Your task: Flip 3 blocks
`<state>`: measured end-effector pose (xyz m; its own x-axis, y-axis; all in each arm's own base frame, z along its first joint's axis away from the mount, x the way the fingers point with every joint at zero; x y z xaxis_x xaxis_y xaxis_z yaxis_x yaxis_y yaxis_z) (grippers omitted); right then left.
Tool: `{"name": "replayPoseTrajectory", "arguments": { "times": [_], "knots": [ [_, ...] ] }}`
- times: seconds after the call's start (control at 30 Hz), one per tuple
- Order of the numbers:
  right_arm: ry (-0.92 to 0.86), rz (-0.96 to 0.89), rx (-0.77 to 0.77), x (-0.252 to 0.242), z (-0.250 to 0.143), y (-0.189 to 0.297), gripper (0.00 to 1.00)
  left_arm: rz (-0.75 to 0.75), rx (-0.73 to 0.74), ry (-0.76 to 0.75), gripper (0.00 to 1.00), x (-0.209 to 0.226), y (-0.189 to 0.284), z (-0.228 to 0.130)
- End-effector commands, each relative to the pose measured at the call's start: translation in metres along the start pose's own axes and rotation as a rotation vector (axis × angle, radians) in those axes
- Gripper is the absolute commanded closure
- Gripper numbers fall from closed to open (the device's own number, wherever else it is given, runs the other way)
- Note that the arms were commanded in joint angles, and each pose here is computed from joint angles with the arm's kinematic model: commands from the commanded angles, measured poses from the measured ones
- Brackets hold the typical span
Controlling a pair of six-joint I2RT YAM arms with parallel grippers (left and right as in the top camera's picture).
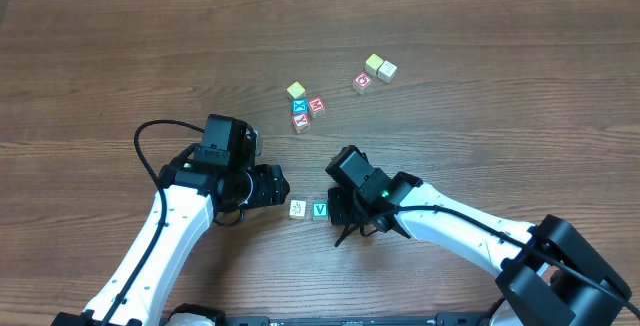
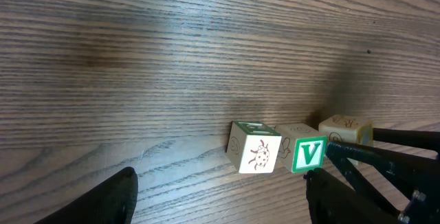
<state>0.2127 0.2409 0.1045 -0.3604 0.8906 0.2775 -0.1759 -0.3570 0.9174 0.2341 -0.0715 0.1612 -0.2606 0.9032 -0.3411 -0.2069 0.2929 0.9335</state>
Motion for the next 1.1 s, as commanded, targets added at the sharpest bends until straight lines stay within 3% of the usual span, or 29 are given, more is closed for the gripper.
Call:
{"name": "replayPoseTrajectory", "arguments": {
  "times": [0.0,0.27,1.07],
  "knots": [
    [-0.006,-0.014,-0.007,-0.0022,0.0008,-0.0026,0.84,-0.027,-0.018,-0.027,0.28,-0.0046,0.0071,0.0036],
    [-0.007,-0.016,-0.005,-0.0026,0.0005,-0.0027,0.71,-0.027,-0.017,-0.026,0.28,-0.0046,0.0071,0.0036],
    [-0.008,-0.018,0.005,-0.0032,-0.001,-0.0026,0.6,-0.027,-0.017,-0.026,0.28,-0.0046,0.0071,0.0035]
  ]
}}
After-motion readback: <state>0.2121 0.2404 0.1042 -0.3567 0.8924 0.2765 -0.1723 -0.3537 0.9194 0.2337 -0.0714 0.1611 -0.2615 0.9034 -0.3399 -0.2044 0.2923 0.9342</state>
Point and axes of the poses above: each gripper's point midway between its finger pads, its own y axis back along the fingers, its own x axis along the line the jaws close on, z = x × y, the point moved 9 cm from there along y, back along the fingers, and after that the axes turned 11 degrees about y, right-handed, at the moved point
